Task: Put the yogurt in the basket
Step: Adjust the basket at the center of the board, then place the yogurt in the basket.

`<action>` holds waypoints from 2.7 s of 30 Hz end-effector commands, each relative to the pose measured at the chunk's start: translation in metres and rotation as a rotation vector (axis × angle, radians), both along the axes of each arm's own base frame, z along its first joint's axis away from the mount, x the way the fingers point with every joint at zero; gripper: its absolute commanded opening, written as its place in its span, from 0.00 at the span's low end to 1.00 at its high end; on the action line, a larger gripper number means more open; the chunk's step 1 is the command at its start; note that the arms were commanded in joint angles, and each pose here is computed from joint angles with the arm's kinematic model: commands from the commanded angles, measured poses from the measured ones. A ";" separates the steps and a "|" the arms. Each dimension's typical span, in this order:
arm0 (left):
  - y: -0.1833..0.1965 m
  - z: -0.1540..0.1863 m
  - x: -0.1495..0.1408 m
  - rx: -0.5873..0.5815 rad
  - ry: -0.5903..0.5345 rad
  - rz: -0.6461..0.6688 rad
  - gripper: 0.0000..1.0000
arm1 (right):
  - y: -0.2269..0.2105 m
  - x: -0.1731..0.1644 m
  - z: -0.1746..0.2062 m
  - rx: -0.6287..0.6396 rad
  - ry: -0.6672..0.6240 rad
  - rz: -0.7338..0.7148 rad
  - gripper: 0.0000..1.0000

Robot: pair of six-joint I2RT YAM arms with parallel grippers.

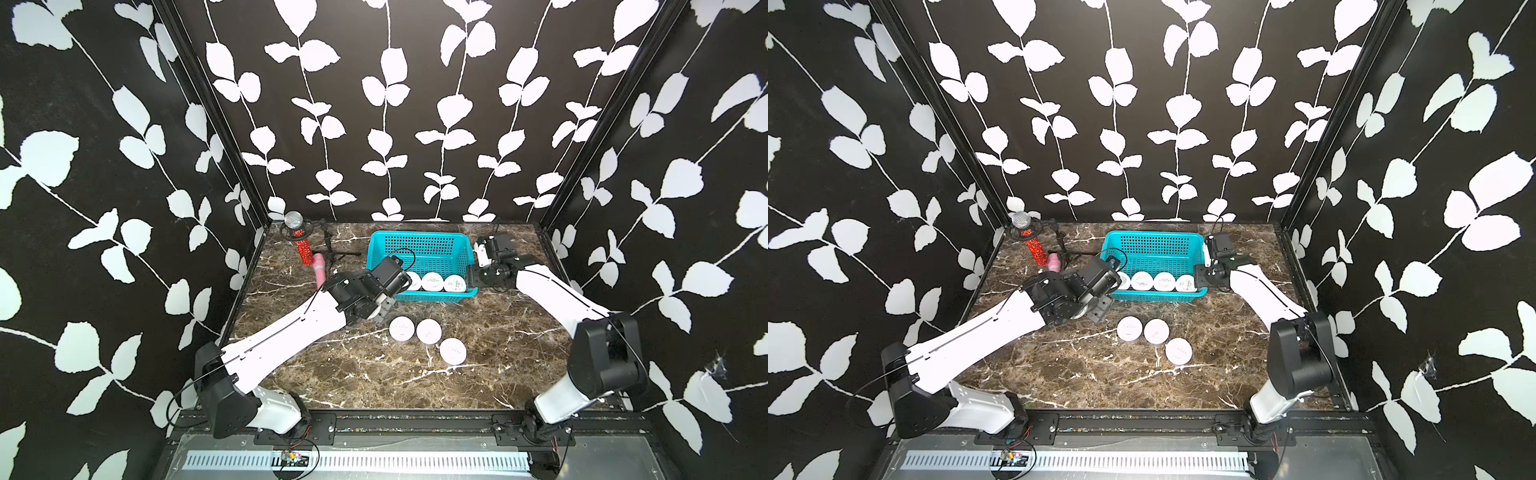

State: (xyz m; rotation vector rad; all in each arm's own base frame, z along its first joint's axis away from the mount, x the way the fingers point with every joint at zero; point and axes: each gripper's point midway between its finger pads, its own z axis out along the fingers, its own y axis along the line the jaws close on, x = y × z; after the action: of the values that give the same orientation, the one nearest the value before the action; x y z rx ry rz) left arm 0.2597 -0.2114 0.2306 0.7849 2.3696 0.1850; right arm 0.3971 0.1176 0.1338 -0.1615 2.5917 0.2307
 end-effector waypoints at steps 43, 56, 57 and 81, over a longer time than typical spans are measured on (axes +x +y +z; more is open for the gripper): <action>-0.048 0.008 0.154 -0.219 0.022 0.002 0.64 | 0.001 0.053 -0.014 0.061 0.026 0.005 0.24; -0.049 -0.023 0.194 -0.247 0.078 0.057 0.64 | 0.003 0.050 -0.015 0.073 0.033 0.009 0.24; -0.049 -0.026 0.196 -0.248 0.086 0.059 0.64 | 0.003 0.049 -0.014 0.073 0.032 0.009 0.24; -0.044 -0.087 0.222 -0.180 0.176 0.107 0.63 | 0.002 0.046 -0.015 0.070 0.036 0.009 0.25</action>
State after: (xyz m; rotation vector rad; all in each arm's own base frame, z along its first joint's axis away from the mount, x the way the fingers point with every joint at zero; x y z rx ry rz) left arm 0.4794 -0.2598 0.1360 0.6249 2.5525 -0.0653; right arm 0.4547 0.1214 0.1160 -0.1386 2.6048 0.3176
